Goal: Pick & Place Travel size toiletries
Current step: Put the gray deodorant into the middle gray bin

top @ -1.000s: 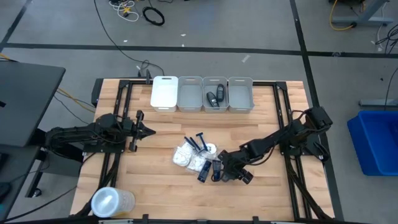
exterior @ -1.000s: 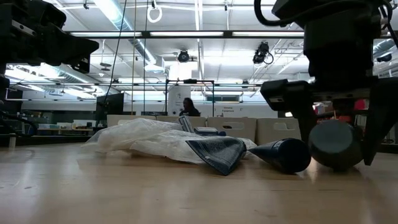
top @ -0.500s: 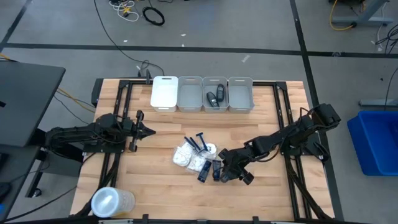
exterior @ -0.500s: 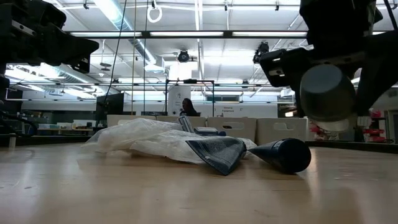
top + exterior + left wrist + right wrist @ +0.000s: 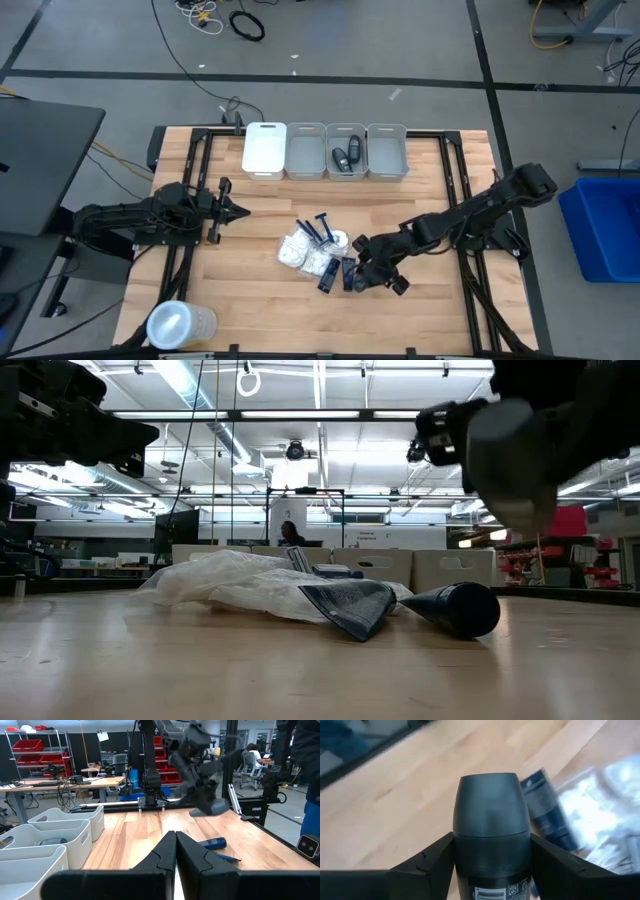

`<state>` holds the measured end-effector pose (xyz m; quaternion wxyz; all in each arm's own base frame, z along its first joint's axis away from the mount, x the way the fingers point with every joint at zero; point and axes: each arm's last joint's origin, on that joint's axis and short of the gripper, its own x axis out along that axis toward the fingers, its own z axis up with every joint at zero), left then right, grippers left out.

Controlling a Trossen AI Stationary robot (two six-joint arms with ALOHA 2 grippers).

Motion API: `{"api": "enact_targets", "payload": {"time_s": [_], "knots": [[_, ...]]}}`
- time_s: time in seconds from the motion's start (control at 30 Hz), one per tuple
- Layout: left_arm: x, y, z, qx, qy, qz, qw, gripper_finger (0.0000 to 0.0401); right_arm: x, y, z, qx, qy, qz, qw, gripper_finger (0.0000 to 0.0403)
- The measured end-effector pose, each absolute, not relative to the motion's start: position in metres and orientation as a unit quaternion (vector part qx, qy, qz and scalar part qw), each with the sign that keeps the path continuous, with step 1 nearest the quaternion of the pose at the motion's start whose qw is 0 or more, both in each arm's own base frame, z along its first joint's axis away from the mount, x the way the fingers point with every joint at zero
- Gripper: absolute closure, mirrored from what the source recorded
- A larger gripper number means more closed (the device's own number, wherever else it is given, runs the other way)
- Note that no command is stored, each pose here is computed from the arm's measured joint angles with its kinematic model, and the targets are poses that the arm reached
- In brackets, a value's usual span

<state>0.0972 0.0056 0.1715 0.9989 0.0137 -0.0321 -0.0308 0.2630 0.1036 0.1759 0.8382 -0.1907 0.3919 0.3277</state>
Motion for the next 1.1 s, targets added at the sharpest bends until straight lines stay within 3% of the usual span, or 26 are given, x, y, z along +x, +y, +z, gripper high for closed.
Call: {"api": "enact_targets", "payload": {"time_s": [0.37, 0.7, 1.1], "knots": [[0.097, 0.006, 0.171, 0.014, -0.032, -0.031, 0.999, 0.0385, 0.256, 0.077, 0.221, -0.170, 0.319, 0.282, 0.889, 0.0182], [0.097, 0.006, 0.171, 0.014, -0.032, -0.031, 0.999, 0.0385, 0.259, 0.051, 0.226, -0.136, 0.322, 0.230, 0.908, 0.0181], [0.097, 0.006, 0.171, 0.014, -0.032, -0.031, 0.999, 0.0385, 0.265, 0.000, 0.226, -0.085, 0.345, 0.066, 0.932, 0.0179]]}}
